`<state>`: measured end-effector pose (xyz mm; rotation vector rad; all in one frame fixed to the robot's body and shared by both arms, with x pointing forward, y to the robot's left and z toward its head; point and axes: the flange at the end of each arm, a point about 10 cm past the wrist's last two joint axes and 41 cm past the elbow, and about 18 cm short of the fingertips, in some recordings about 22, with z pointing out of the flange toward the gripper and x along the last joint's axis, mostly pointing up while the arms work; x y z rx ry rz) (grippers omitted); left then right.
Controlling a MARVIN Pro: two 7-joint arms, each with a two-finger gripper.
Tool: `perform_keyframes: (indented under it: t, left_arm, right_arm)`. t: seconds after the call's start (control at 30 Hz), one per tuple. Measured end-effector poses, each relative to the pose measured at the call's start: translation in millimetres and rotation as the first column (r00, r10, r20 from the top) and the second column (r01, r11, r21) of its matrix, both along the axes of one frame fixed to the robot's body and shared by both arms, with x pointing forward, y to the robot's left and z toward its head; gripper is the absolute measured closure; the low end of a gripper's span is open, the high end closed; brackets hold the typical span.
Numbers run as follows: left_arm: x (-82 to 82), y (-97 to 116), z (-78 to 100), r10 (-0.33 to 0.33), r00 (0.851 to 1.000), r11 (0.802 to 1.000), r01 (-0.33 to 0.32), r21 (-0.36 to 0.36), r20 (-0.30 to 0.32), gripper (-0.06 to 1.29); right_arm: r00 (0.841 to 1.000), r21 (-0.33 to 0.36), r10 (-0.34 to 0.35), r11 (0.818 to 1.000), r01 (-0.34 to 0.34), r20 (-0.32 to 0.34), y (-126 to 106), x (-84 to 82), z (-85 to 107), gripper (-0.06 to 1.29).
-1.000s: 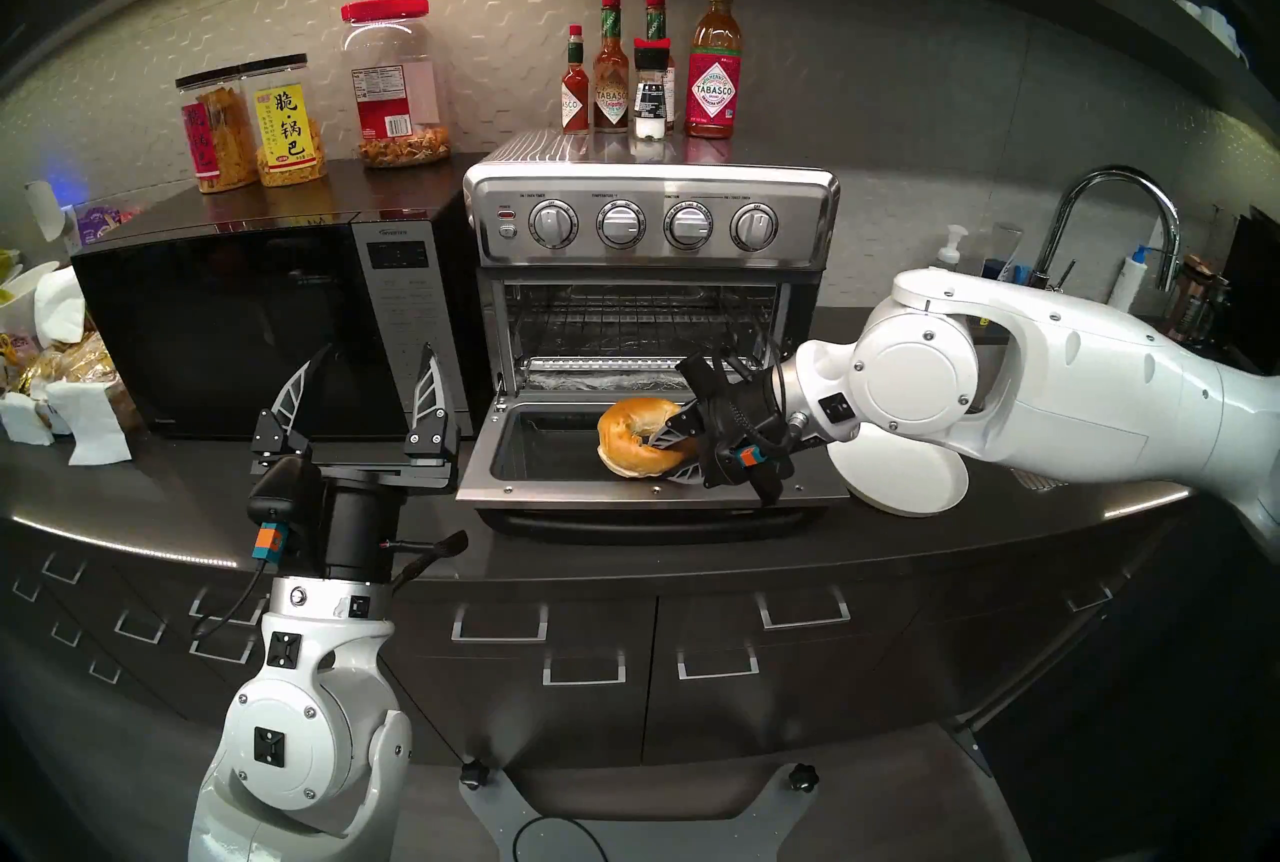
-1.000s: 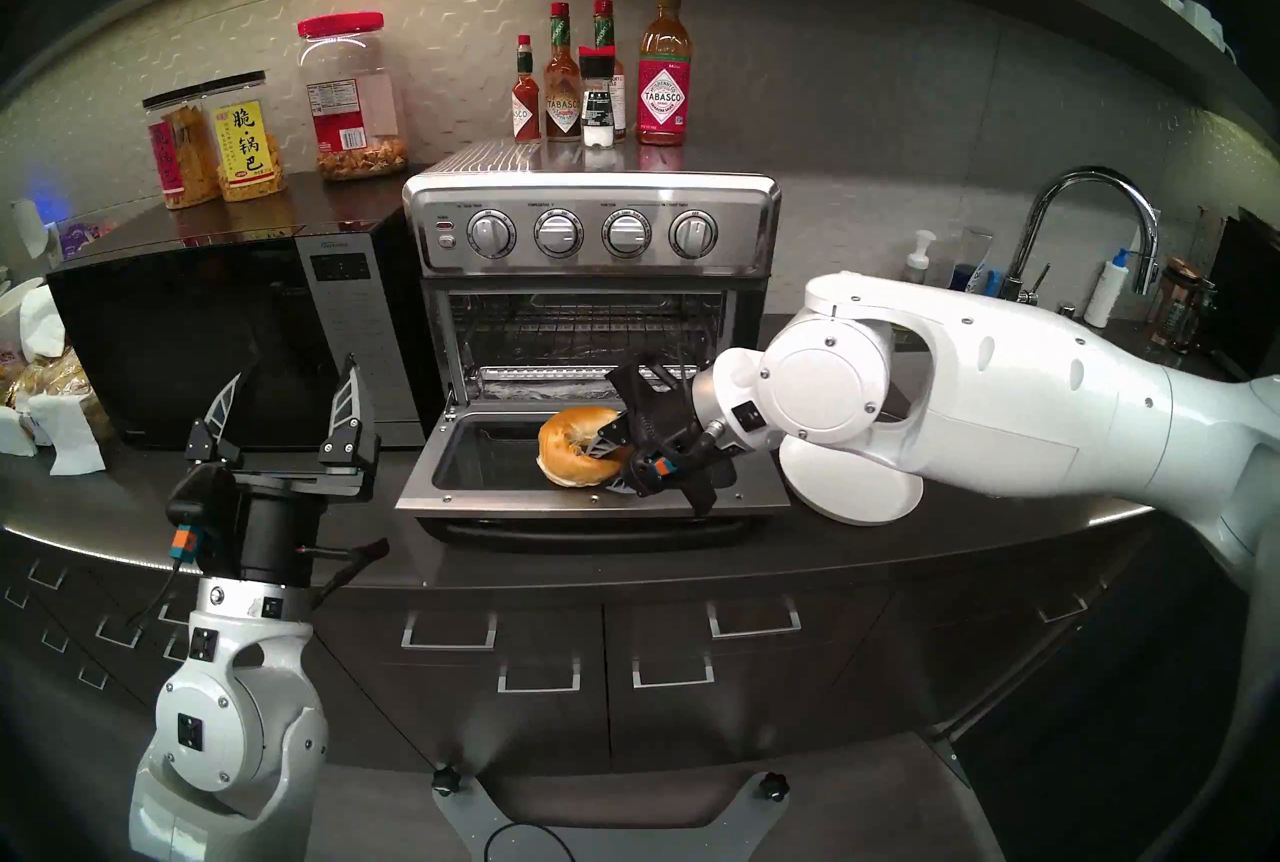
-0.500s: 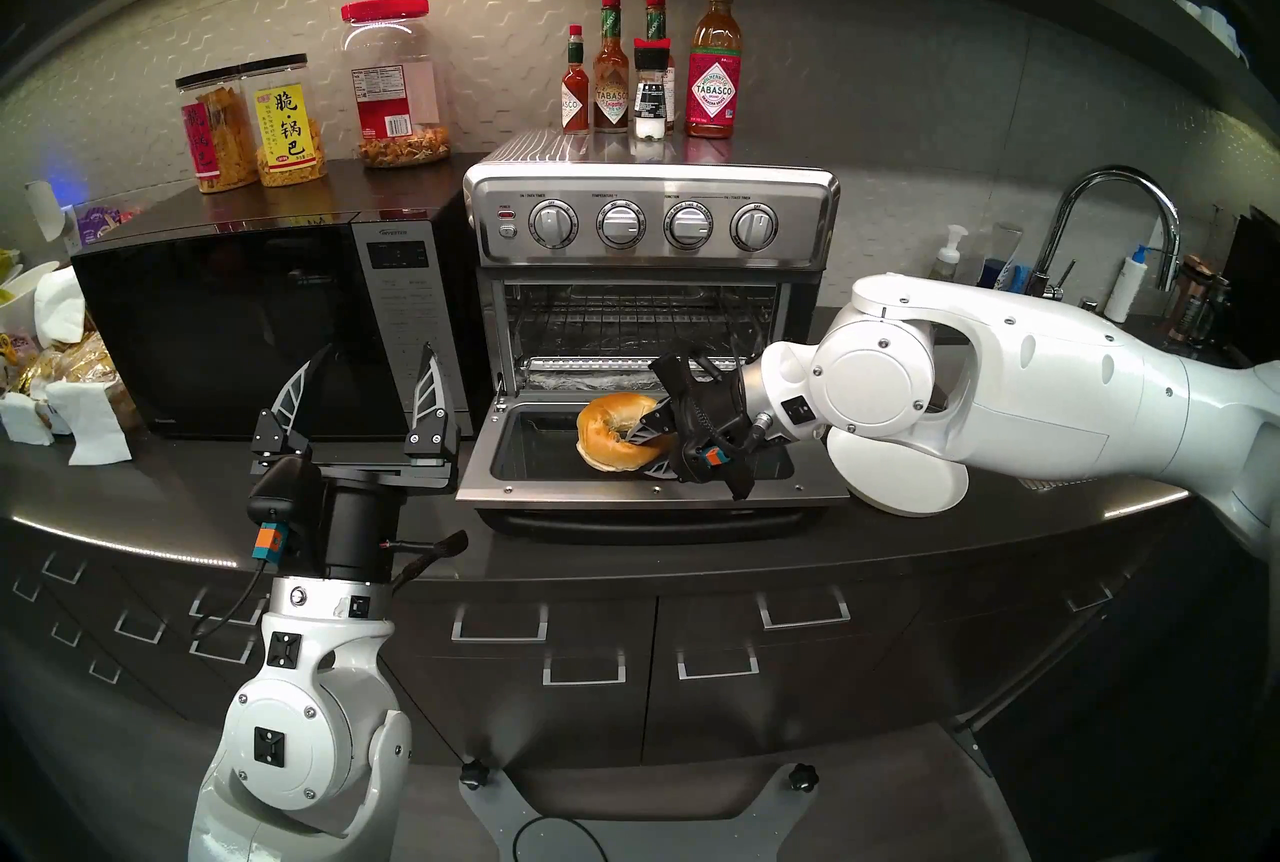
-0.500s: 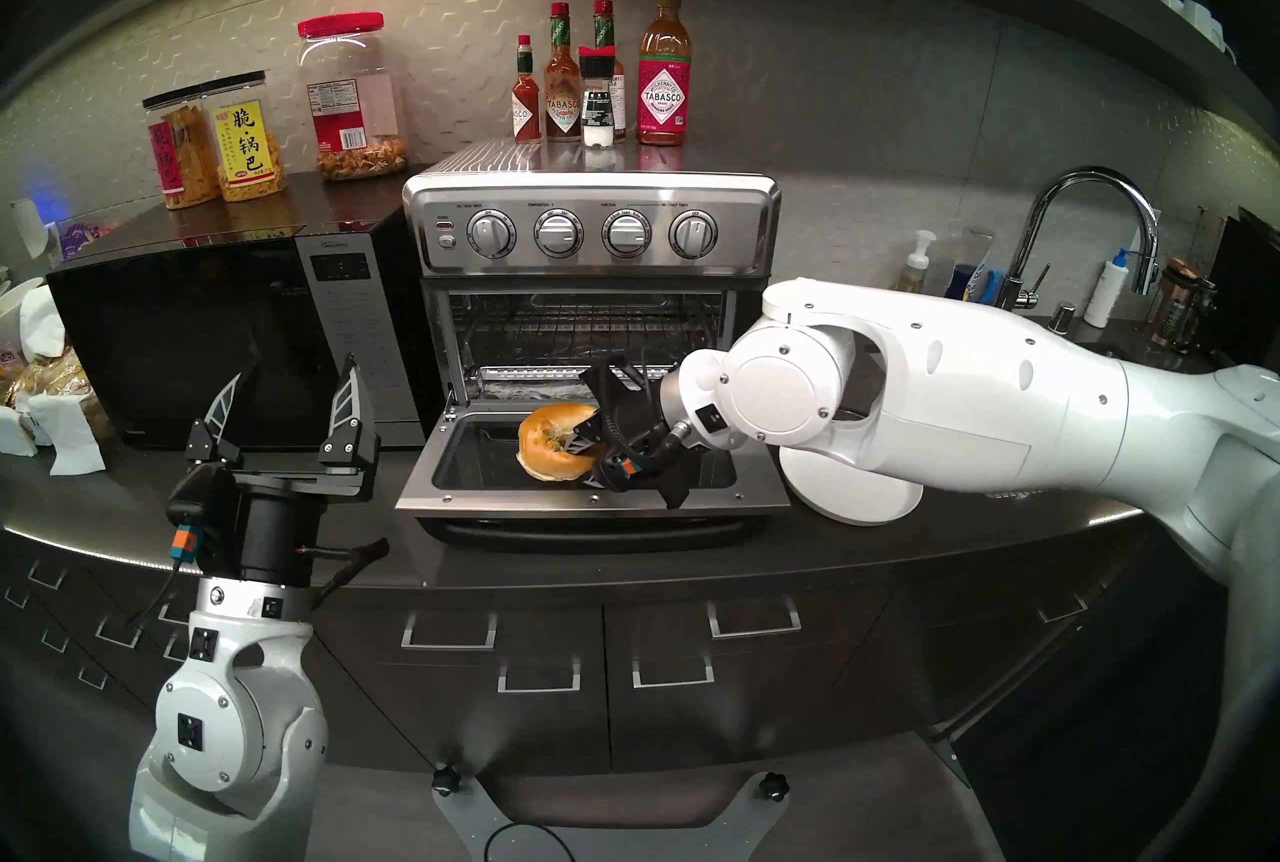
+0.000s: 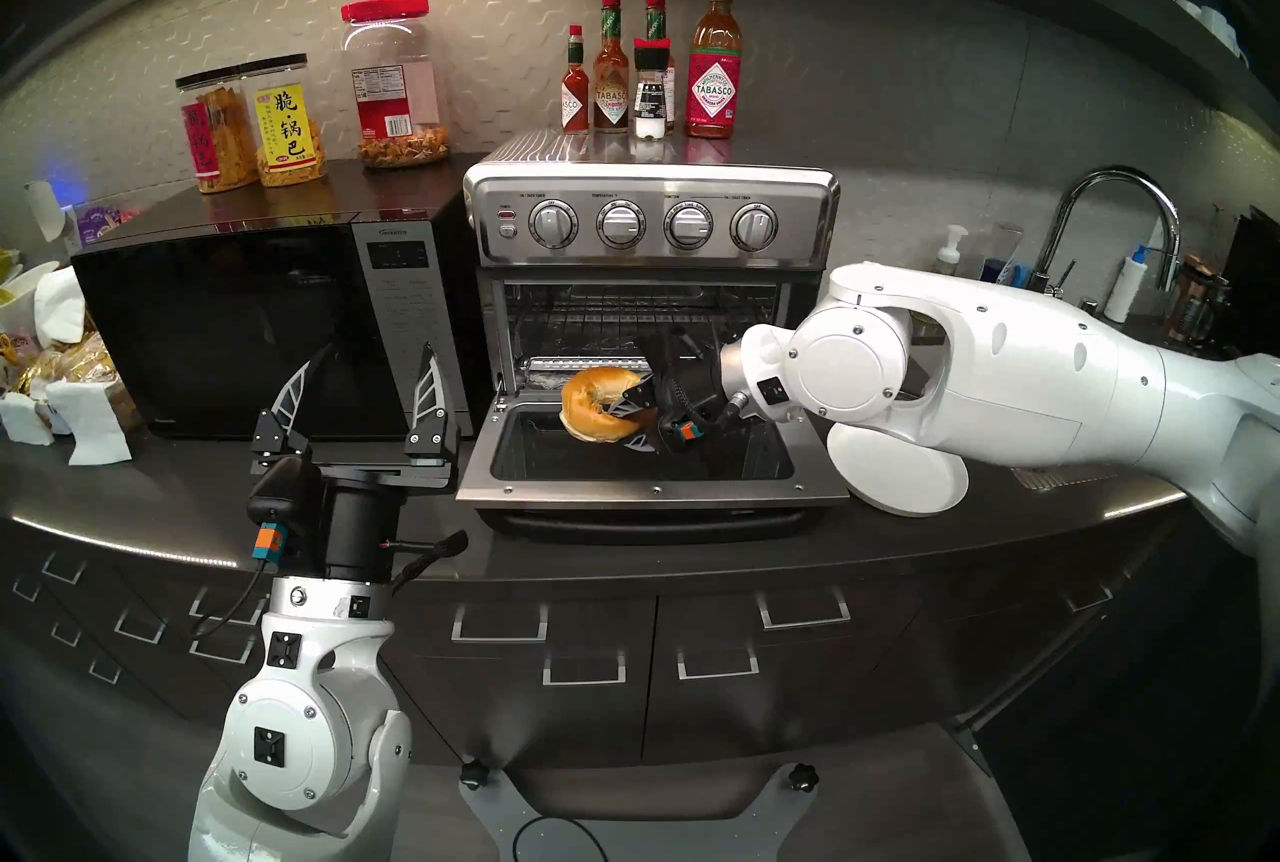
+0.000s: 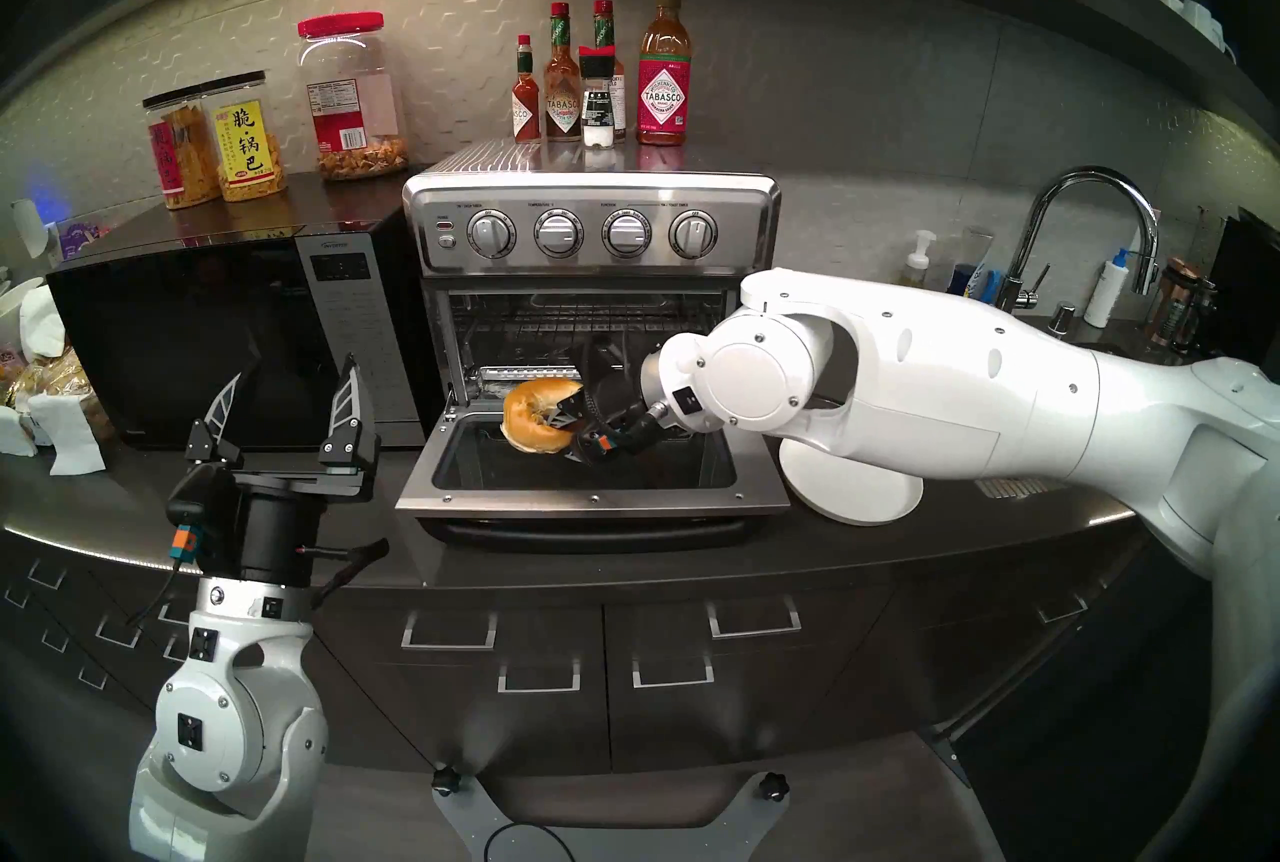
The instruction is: Open the oven and place the bagel inside on the rack
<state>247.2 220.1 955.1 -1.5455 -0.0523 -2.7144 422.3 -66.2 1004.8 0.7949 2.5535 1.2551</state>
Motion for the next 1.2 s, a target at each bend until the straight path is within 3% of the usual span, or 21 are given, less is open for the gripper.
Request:
perform_keyframes:
  t: [0.53, 1.2]
  left_arm:
    - [0.0, 0, 0.0, 0.000, 1.000, 1.000, 0.000, 0.000, 0.000, -0.02]
    - [0.0, 0, 0.0, 0.000, 1.000, 1.000, 0.000, 0.000, 0.000, -0.02]
  right_arm:
    - [0.999, 0.028, -0.040, 0.999, 0.040, 0.029, -2, 24.2, -2.3, 0.89]
    - [0.996, 0.047, -0.075, 0.996, 0.072, 0.051, 0, 40.1, 2.2, 0.90]
